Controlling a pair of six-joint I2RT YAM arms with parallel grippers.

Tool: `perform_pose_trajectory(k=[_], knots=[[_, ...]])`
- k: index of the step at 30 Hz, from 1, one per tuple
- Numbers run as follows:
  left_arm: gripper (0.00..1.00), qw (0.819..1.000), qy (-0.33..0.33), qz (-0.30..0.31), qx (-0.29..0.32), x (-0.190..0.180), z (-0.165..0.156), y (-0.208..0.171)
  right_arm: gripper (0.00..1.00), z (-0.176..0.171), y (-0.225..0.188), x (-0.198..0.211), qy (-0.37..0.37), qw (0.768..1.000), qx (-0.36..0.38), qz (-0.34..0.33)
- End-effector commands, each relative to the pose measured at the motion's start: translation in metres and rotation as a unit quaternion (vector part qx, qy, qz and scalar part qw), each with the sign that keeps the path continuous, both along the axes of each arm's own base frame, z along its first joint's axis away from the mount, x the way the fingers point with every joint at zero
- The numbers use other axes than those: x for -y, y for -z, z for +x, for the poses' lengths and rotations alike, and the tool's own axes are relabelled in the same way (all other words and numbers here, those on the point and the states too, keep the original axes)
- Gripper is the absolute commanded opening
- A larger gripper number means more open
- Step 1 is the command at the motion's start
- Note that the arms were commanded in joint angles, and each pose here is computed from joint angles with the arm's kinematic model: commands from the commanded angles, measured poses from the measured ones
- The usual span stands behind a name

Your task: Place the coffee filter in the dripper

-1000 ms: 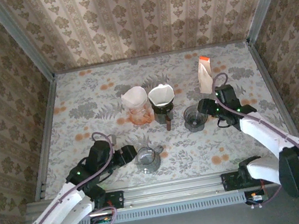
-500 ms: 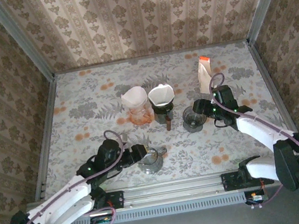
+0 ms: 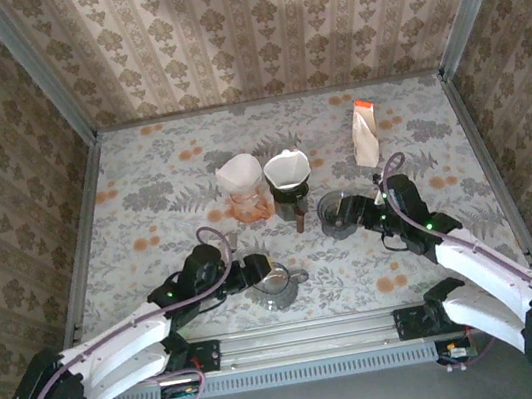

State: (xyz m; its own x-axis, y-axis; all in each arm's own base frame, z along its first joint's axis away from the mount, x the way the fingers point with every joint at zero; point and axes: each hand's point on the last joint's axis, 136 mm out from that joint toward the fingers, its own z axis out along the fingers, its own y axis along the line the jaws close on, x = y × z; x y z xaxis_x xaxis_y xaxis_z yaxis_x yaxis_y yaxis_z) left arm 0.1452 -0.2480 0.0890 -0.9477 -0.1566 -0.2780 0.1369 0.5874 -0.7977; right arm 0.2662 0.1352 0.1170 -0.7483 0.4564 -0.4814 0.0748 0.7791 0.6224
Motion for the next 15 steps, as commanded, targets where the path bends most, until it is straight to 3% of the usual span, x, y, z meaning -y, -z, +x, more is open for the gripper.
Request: perform_pose_trajectory(k=[1, 9, 15], knots=[[0.70, 0.999, 0.023, -0.037, 0.024, 0.018, 0.002, -0.027, 0.71, -0.012, 0.012, -0.003, 0.007, 1.000, -0.026, -0.003], [0.75, 0.999, -0.006, -0.016, 0.038, -0.003, 0.003, -0.029, 0.69, -0.029, 0.019, 0.032, 0.040, 0.993, -0.019, -0.106], [0.77, 0.998, -0.033, -0.008, 0.050, -0.025, 0.006, -0.036, 0.50, -0.027, 0.028, 0.022, -0.014, 0.990, 0.008, -0.138]])
